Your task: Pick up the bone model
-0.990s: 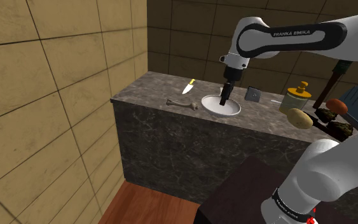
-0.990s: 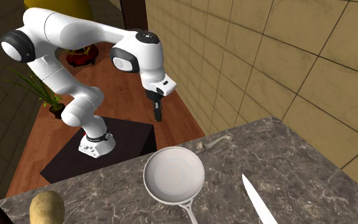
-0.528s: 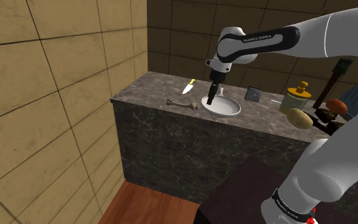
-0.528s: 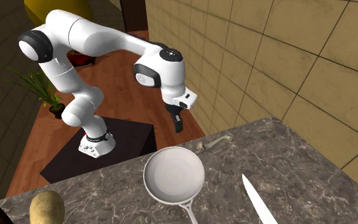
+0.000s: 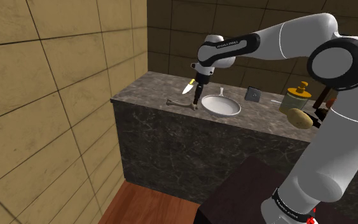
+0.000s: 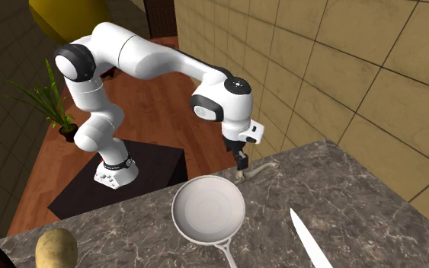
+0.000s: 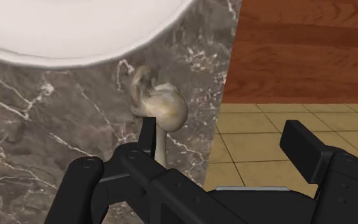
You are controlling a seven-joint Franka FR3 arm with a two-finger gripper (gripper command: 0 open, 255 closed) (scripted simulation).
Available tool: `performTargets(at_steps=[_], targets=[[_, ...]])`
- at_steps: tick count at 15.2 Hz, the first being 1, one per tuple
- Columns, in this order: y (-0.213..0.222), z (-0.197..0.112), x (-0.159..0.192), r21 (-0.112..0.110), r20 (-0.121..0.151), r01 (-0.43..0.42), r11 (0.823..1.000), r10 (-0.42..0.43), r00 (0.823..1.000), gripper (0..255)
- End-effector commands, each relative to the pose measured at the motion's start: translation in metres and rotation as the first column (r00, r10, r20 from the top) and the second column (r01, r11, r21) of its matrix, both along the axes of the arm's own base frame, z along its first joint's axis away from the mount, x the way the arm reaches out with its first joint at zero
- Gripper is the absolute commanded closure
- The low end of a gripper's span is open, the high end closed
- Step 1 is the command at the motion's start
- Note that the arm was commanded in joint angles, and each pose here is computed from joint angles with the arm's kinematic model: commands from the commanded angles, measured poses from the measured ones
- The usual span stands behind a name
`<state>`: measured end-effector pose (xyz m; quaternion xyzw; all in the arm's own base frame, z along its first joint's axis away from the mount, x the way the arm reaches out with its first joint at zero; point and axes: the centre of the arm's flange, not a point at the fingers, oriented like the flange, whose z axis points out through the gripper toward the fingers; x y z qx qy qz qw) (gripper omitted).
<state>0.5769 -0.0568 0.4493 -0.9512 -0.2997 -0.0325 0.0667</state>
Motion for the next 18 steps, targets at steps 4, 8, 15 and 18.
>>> performTargets(at_steps=[4,8,15,18], targets=[[0.007,-0.024,0.063,0.01,0.024,-0.085,0.996,0.085,0.996,0],[0.01,-0.044,0.087,0.013,0.034,-0.118,0.993,0.118,0.992,0],[0.01,-0.074,0.087,0.013,0.034,-0.118,0.993,0.118,0.992,0],[0.01,-0.074,0.087,0.013,0.034,-0.118,0.993,0.117,0.992,255]])
